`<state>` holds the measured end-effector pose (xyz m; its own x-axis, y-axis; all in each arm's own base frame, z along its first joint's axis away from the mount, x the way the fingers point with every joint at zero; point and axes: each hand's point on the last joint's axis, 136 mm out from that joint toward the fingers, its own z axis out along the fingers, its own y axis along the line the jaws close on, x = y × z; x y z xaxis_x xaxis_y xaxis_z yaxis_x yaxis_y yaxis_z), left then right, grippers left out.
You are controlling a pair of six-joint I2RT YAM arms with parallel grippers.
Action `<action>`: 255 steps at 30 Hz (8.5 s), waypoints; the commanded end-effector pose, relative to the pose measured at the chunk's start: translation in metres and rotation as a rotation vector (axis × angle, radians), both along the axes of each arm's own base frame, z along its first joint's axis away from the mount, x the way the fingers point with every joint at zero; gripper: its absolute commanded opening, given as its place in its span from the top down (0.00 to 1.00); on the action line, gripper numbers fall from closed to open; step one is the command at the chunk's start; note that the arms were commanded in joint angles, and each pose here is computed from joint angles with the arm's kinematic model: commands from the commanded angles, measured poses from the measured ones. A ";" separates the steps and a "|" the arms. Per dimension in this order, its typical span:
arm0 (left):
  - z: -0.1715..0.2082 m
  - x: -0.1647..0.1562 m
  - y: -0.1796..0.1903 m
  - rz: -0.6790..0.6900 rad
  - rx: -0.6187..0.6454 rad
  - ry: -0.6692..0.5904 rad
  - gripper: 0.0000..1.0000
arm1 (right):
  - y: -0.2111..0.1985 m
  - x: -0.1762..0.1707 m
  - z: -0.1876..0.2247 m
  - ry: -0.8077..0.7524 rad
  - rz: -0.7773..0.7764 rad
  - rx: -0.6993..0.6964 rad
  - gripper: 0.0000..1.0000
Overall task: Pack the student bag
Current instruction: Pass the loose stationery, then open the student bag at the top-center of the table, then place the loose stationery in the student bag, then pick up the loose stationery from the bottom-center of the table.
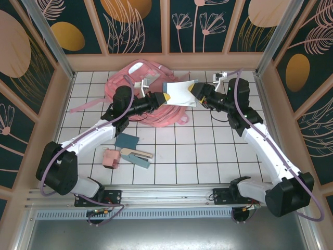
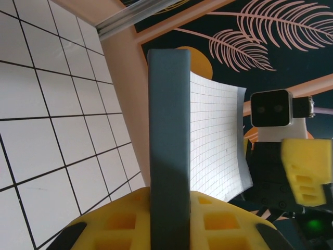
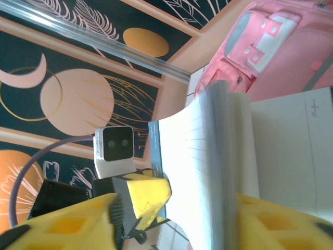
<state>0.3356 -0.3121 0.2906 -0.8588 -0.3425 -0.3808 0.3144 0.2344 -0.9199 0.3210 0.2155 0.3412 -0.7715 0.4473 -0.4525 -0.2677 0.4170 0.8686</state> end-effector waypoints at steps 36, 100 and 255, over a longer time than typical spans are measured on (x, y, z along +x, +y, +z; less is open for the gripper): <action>0.058 -0.040 -0.002 -0.158 -0.094 -0.185 1.00 | 0.006 -0.018 -0.005 -0.059 0.184 0.212 0.36; -0.239 0.148 0.019 -0.059 1.414 -0.236 1.00 | -0.092 -0.002 -0.090 0.025 -0.223 -0.236 1.00; -0.052 0.127 0.014 -0.075 0.246 -0.032 1.00 | 0.218 -0.136 -0.307 -0.114 1.006 -1.128 0.53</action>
